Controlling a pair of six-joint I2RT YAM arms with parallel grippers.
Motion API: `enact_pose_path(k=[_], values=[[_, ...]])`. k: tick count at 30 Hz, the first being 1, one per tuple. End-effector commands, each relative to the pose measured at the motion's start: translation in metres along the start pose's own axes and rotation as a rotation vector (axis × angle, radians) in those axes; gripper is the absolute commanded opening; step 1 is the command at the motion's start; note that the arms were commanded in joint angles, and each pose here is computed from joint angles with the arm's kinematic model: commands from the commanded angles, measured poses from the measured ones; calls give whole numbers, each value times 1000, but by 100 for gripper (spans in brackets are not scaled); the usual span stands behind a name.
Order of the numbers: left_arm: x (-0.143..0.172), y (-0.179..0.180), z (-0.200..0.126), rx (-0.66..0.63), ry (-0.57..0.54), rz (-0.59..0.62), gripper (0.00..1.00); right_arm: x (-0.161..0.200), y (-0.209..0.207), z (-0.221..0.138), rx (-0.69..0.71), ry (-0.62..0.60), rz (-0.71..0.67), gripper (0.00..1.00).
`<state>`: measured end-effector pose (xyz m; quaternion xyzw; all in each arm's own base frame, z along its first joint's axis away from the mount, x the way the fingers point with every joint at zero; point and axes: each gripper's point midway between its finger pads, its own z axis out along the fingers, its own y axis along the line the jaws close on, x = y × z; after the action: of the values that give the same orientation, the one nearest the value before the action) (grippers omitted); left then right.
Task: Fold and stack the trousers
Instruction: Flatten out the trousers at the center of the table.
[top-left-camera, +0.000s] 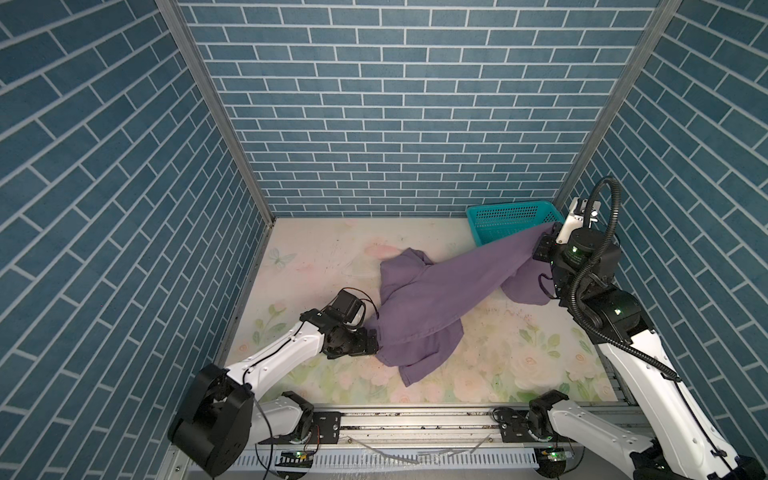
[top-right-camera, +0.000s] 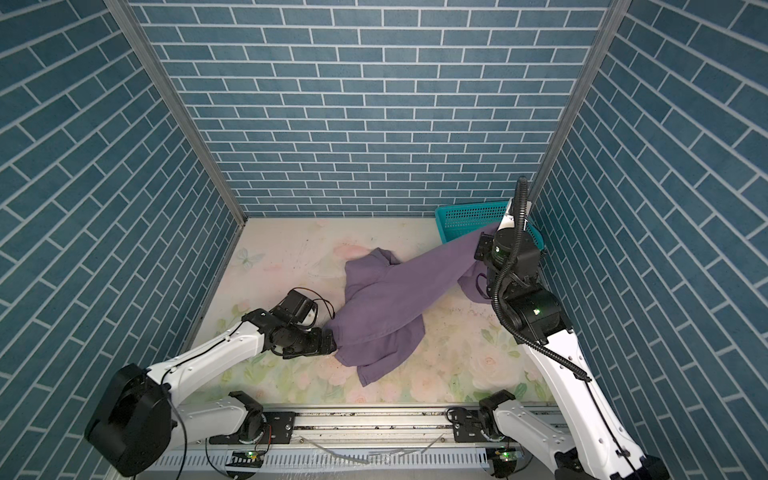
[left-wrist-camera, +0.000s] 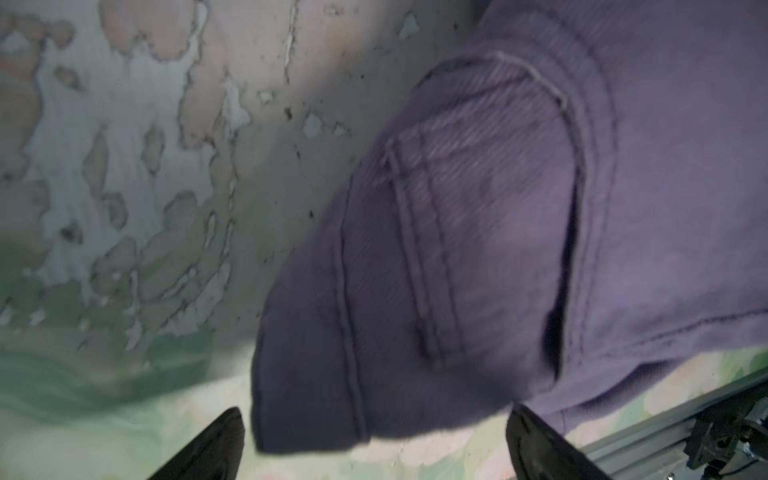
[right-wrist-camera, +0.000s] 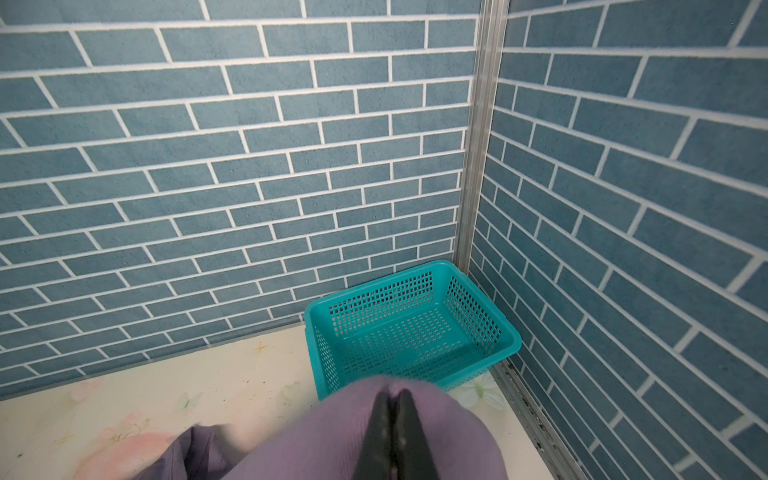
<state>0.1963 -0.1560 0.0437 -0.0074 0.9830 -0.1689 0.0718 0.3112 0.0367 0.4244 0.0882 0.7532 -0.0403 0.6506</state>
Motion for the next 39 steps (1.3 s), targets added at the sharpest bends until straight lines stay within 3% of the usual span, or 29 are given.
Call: enact_pose_path(k=[1,2,3,4,5,10,13,16,20,23,26,30,32,37,39], values=[[-32,-18,9,46,-80,2,86,2,-1,3,0,1,32,0],[-42,-25,8,54,-94,7,65,2,-1,4,1,3,32,0],[-50,-27,6,44,-99,12,33,3,-2,4,1,5,31,0],[-62,-29,1,28,-111,23,14,3,-2,6,4,8,29,0],[-77,-28,-9,-7,-131,33,2,3,-1,7,-1,11,28,0],[-186,-23,-111,-96,-371,-28,0,0,15,23,-56,54,-10,0],[-258,-32,-213,-71,-587,-65,0,-2,28,41,-86,81,-61,0],[-305,-53,-315,-85,-776,-20,0,-7,42,56,-145,99,-114,0],[-316,-87,-437,78,-1095,63,0,-43,40,54,-155,74,-143,0],[-304,-77,-465,180,-1170,39,0,-74,48,27,-260,-13,-113,0],[-282,-46,-457,123,-1189,-15,0,-75,73,-14,-497,-35,-89,0],[-252,-3,-409,46,-1100,-110,0,-17,104,-54,-796,127,-15,0],[-238,20,-380,14,-1061,-168,0,28,105,-58,-831,231,21,0],[-199,82,-299,-68,-917,-367,0,159,90,-60,-761,596,77,0],[-182,106,-277,-120,-876,-451,0,189,83,-65,-731,668,116,0]])
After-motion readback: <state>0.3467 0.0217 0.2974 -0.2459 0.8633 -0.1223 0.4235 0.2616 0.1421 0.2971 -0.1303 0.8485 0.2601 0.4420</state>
